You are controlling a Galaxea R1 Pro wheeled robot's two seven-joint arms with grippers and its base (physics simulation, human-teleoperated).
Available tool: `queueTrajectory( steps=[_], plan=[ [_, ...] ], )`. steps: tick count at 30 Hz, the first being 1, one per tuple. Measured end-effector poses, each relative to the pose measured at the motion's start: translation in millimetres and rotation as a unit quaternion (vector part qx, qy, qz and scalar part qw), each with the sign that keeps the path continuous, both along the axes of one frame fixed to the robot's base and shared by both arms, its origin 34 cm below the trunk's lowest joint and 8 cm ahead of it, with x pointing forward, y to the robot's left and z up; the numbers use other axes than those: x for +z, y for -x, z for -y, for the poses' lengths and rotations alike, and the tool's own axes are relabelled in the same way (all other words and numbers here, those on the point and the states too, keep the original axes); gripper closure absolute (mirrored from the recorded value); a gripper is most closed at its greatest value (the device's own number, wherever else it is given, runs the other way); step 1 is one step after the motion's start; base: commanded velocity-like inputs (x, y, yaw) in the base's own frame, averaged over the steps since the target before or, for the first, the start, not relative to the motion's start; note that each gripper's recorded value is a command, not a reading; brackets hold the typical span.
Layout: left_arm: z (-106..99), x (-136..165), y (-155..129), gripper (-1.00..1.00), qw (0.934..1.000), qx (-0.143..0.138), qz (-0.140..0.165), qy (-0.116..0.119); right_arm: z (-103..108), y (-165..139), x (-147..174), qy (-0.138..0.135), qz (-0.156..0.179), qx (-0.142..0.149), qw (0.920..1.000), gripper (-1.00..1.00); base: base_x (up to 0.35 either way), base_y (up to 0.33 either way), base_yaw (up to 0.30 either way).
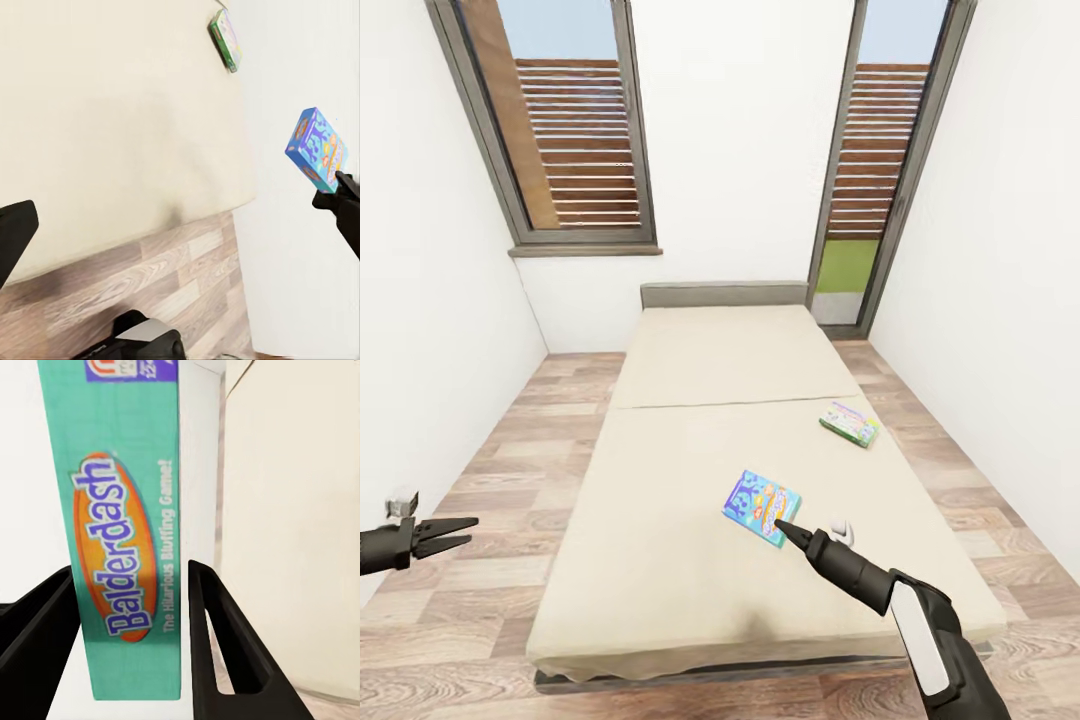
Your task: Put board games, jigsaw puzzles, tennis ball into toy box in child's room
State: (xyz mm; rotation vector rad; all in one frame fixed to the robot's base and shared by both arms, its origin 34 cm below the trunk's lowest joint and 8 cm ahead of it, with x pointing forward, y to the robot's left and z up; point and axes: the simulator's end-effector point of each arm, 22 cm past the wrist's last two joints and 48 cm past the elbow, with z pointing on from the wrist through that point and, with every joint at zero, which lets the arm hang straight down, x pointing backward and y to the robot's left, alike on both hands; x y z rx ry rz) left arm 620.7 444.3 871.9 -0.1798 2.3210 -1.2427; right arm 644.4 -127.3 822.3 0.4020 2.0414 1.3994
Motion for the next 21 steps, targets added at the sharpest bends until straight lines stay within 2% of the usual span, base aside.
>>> queueTrajectory(
  steps=[7,21],
  plan=[
    [11,8,7,-1.0,0.9995,-0.026,-0.016,-0.007,3,-5,29,0.004,0.024,-0.002,0.9997,1.0,0.0,0.0,0.07],
    [11,36,11,-1.0,0.9995,-0.03,-0.009,-0.011,3,-7,69,0.008,0.049,-0.002,0.9988,1.0,0.0,0.0,0.07]
  ],
)
